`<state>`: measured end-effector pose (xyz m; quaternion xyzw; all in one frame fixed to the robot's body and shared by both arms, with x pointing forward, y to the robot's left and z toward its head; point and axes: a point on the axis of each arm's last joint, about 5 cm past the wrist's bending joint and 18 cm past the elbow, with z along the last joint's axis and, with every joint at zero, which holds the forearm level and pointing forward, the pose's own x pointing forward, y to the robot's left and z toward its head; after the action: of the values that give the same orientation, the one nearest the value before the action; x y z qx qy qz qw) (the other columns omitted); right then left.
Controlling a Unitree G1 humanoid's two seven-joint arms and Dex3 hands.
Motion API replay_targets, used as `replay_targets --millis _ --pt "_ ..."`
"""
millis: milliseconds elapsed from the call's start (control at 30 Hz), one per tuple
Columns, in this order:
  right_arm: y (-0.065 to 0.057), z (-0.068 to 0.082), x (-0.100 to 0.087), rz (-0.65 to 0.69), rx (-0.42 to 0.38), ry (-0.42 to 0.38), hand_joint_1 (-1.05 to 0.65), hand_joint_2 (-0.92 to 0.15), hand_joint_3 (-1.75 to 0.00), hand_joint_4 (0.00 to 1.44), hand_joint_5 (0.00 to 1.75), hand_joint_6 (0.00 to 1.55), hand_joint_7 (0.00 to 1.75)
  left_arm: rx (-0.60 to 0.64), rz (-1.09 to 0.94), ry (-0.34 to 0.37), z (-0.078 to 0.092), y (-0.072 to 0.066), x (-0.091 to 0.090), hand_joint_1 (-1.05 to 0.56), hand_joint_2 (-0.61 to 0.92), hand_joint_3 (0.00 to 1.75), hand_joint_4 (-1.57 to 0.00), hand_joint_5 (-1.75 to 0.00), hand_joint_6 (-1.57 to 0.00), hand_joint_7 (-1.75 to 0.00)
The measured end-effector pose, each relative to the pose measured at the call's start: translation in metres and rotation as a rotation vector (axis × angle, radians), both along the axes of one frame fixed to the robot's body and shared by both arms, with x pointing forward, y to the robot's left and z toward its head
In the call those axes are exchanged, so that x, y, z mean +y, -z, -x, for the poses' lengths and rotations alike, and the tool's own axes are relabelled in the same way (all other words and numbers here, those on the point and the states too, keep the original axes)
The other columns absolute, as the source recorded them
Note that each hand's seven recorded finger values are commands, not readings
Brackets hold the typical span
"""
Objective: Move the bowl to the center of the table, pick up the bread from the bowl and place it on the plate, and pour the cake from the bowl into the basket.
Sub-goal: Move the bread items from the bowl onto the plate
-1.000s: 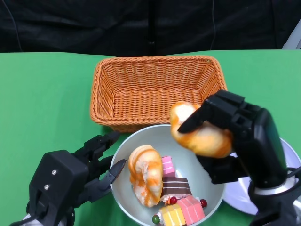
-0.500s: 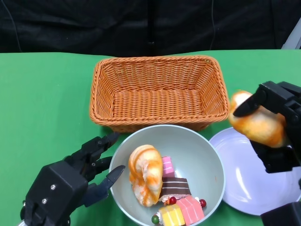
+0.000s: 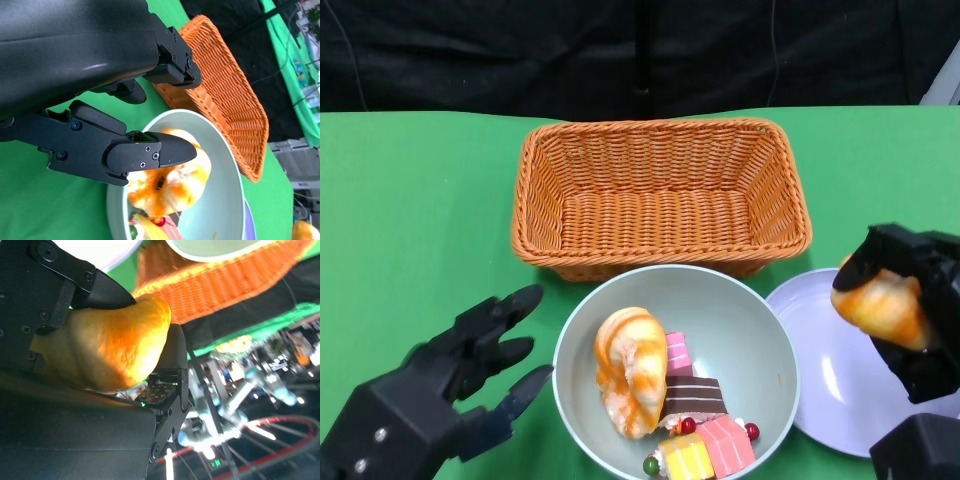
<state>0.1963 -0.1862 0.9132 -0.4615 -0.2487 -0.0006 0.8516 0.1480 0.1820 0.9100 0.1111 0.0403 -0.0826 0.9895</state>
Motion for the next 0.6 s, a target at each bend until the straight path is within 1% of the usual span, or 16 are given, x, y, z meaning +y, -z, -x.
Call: replay_targets --millis 33,67,100,133,167,200,233,267,300,333,400,433,500,600 --pt "0.002 0.0 -0.001 0.013 0.02 0.007 0.0 -0.19 -1.44 0.99 1.59 1.05 0.98 0.002 0.0 -0.002 0.001 0.0 0.0 -0.6 0.92 0.46 -0.28 -0.44 -0.39 -0.04" --pt "0.003 -0.001 -0.001 0.036 0.057 0.009 -0.07 -0.29 -1.23 0.81 1.3 0.88 0.77 0.005 0.0 -0.004 0.002 0.0 0.001 -0.6 0.92 0.46 -0.28 -0.44 -0.39 -0.04" --pt "0.004 -0.001 -0.002 0.066 0.107 0.014 -0.12 -0.43 -0.95 0.8 0.94 0.86 0.48 0.005 0.001 -0.004 0.003 0.001 0.001 -0.6 0.92 0.46 -0.28 -0.44 -0.39 -0.04" --pt "0.004 -0.002 -0.003 0.096 0.158 0.022 -0.14 -0.48 -0.83 0.82 0.78 0.88 0.33 0.005 0.001 -0.004 0.003 0.001 0.001 -0.6 0.92 0.46 -0.28 -0.44 -0.39 -0.04" --pt "0.004 -0.002 -0.003 0.123 0.214 0.027 -0.23 -0.61 -0.6 0.68 0.58 0.76 0.18 0.005 0.002 -0.005 0.003 0.001 0.001 -0.6 0.92 0.46 -0.28 -0.44 -0.39 -0.04" --pt "0.004 -0.002 -0.004 0.157 0.269 0.027 -0.33 -0.78 -0.3 0.56 0.39 0.62 0.08 0.005 0.003 -0.004 0.003 0.001 0.0 -0.6 0.92 0.46 -0.28 -0.44 -0.39 -0.04" --pt "0.003 -0.002 -0.004 0.183 0.32 0.025 -0.37 -0.85 -0.19 0.52 0.32 0.58 0.04 0.005 0.003 -0.004 0.003 0.001 0.0 -0.6 0.92 0.46 -0.28 -0.44 -0.39 -0.03" --pt "0.001 -0.002 -0.005 0.203 0.366 0.027 -0.46 -0.88 -0.14 0.42 0.25 0.46 0.02 0.004 0.003 -0.004 0.004 0.001 0.0 -0.61 0.92 0.46 -0.28 -0.45 -0.4 -0.03" --pt "-0.001 -0.001 -0.005 0.225 0.408 0.028 -0.58 -0.91 -0.12 0.32 0.18 0.35 0.01 0.003 0.003 -0.003 0.004 0.001 0.0 -0.61 0.92 0.46 -0.28 -0.45 -0.4 -0.04" --pt "-0.002 -0.001 -0.005 0.238 0.446 0.03 -0.63 -0.91 -0.12 0.28 0.16 0.31 0.0 -0.001 0.003 -0.002 0.004 0.0 0.0 -0.61 0.92 0.46 -0.28 -0.45 -0.4 -0.04" --pt "-0.004 0.0 -0.004 0.252 0.504 0.029 -0.69 -0.92 -0.13 0.23 0.14 0.25 0.0 -0.009 0.003 0.0 0.004 0.0 0.0 -0.61 0.92 0.45 -0.29 -0.45 -0.4 -0.03" --pt "-0.004 0.001 -0.003 0.254 0.521 0.027 -0.7 -0.92 -0.13 0.22 0.13 0.24 0.0 -0.01 0.003 0.0 0.004 0.0 0.0 -0.61 0.92 0.45 -0.29 -0.46 -0.4 -0.03" --pt "-0.006 0.001 -0.003 0.262 0.557 0.019 -0.8 -0.92 -0.16 0.17 0.11 0.18 0.0 -0.01 0.004 0.001 0.004 0.0 0.0 -0.61 0.92 0.45 -0.28 -0.46 -0.41 -0.03" --pt "-0.01 0.002 -0.004 0.274 0.608 0.004 -0.85 -0.92 -0.19 0.12 0.1 0.15 0.0 -0.007 0.004 0.001 0.005 0.001 0.0 -0.61 0.92 0.45 -0.28 -0.46 -0.4 -0.03"
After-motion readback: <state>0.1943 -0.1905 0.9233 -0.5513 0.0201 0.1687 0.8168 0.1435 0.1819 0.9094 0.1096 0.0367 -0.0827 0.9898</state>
